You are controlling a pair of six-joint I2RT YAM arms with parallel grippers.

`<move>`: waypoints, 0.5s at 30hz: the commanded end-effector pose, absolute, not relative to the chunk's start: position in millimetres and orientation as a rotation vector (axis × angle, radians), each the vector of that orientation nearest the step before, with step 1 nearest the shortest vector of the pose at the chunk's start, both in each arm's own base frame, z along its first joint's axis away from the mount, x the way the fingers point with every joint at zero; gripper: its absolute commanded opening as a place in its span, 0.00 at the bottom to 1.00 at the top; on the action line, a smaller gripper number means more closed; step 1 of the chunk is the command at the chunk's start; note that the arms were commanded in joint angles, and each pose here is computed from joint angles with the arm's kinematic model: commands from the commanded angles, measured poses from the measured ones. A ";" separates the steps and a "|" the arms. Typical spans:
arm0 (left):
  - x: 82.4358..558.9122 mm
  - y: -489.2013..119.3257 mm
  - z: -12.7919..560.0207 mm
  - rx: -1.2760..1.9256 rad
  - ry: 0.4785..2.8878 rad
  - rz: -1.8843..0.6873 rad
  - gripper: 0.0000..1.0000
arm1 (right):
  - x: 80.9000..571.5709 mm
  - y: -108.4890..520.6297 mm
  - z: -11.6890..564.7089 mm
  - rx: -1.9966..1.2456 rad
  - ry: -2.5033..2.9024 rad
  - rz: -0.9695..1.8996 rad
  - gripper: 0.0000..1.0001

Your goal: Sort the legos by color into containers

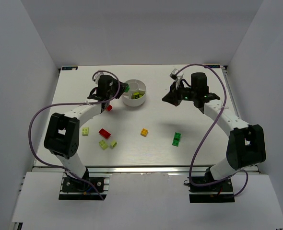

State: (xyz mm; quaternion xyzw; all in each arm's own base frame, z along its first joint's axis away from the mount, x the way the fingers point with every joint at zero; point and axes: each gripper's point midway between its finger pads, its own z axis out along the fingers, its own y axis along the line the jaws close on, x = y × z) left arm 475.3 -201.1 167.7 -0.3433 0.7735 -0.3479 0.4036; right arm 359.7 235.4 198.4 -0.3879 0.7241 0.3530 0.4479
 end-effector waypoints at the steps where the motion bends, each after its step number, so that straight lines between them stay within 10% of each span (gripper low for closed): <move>1: 481.1 -202.3 180.4 -0.863 1.925 -0.904 0.21 | 360.2 235.4 218.6 -0.960 1.722 0.876 0.00; 15: 487.8 -198.6 177.6 -0.887 1.930 -0.860 0.55 | 357.6 233.1 214.5 -0.949 1.737 0.888 0.00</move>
